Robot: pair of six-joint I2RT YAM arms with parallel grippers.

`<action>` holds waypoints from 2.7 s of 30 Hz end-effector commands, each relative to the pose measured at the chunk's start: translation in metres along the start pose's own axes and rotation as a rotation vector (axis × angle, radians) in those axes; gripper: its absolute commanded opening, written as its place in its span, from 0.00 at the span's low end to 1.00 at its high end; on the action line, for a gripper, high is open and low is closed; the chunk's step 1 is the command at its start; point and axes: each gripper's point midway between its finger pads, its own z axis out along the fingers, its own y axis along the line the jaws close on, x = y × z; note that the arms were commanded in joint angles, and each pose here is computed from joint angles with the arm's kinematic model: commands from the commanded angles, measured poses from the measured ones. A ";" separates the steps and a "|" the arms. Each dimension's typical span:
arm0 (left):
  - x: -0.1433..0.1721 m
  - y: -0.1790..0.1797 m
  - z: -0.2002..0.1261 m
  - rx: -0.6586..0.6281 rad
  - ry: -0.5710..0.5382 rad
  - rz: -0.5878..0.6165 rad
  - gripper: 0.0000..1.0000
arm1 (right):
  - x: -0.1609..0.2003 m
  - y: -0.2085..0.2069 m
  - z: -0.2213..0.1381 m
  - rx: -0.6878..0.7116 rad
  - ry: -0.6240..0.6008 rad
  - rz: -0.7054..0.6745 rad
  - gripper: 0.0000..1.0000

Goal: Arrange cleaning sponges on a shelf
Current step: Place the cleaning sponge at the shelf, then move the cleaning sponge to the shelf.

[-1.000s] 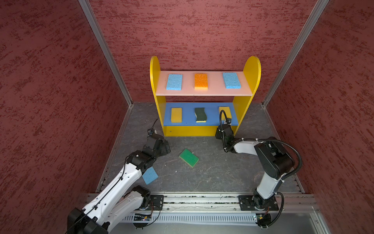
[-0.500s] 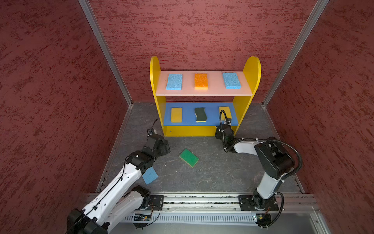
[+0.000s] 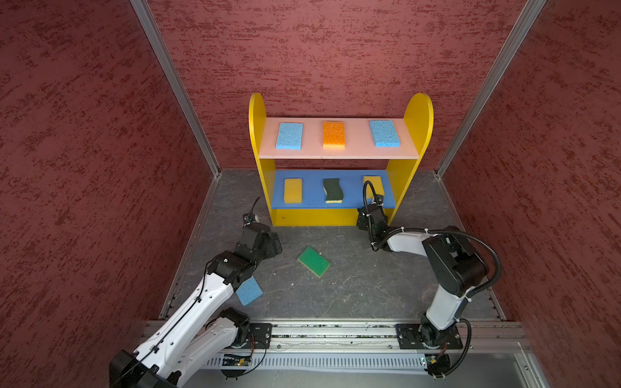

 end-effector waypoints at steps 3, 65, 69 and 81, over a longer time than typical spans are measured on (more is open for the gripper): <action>-0.004 0.004 -0.005 -0.009 -0.018 -0.007 0.90 | 0.021 -0.017 -0.012 0.026 0.086 -0.038 0.75; 0.006 -0.027 -0.005 0.075 0.003 0.039 0.90 | 0.058 -0.003 -0.131 -0.552 -0.021 0.391 0.00; 0.007 -0.027 -0.004 0.074 0.006 0.038 0.90 | 0.059 -0.005 -0.127 -0.574 -0.024 0.426 0.00; 0.008 -0.026 -0.001 0.064 0.007 0.039 0.90 | 0.074 -0.005 -0.110 -0.596 0.009 0.466 0.00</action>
